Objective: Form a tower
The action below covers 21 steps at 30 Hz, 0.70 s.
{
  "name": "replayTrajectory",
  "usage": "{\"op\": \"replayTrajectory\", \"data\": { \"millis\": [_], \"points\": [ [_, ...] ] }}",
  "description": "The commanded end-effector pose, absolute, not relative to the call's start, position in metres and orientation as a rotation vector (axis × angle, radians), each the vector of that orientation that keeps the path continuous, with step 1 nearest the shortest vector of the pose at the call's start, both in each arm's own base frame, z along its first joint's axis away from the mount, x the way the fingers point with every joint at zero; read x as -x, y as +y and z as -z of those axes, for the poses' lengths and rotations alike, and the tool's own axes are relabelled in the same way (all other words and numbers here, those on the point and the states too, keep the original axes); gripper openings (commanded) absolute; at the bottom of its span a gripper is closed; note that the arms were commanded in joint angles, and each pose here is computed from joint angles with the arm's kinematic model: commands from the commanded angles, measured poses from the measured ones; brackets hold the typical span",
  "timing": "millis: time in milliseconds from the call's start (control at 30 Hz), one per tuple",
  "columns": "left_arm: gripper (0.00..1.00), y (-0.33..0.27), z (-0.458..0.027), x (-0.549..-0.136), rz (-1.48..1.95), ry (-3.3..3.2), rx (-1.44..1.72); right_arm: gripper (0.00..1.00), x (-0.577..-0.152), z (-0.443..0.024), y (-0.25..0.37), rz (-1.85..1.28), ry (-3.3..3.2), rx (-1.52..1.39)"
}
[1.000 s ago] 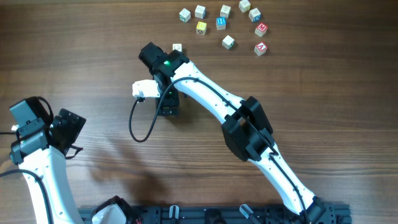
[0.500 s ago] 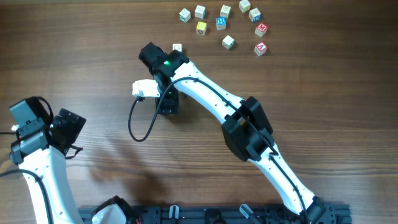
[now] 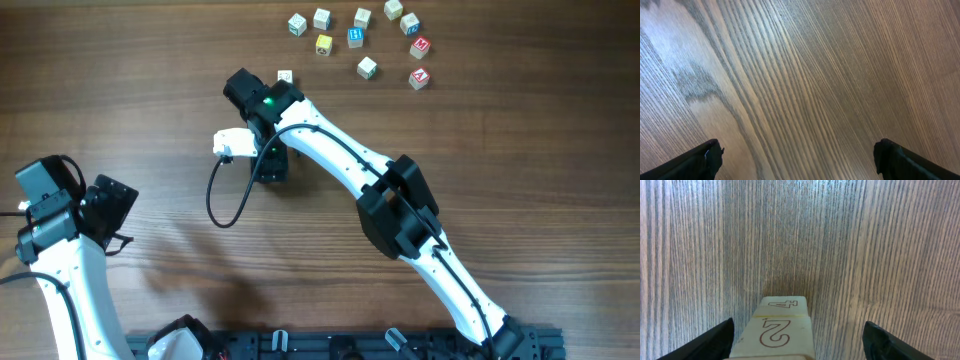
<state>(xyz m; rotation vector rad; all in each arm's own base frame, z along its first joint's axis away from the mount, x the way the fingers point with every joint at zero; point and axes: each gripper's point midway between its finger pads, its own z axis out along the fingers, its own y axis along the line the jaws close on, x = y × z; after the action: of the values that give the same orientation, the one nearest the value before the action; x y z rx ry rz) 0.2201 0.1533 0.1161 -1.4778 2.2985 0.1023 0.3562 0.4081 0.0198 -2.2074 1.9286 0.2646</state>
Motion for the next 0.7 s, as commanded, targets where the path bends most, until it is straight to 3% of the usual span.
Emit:
{"op": "replayTrajectory", "data": {
  "millis": [0, 100, 167, 667],
  "points": [
    [1.0, 0.1545, -0.1188, -0.2207, -0.094, 2.278, 1.489, 0.79, -0.3526, -0.0104, 0.4076, -0.299, 1.953, 2.213],
    [1.0, 0.1545, -0.1188, -0.2207, -0.094, 2.278, 1.489, 0.72, -0.3525, -0.0102, 0.4077, -0.301, 1.953, 2.213],
    [1.0, 0.1545, -0.1188, -0.2207, -0.094, 2.278, 1.489, 0.58, -0.3518, -0.0105, 0.4085, -0.31, 1.951, 2.212],
    [1.0, 0.1545, -0.1188, -0.2207, -0.094, 2.278, 1.489, 0.48, -0.3474, -0.0109, 0.4103, -0.352, 1.97, 2.199]
  ]
}}
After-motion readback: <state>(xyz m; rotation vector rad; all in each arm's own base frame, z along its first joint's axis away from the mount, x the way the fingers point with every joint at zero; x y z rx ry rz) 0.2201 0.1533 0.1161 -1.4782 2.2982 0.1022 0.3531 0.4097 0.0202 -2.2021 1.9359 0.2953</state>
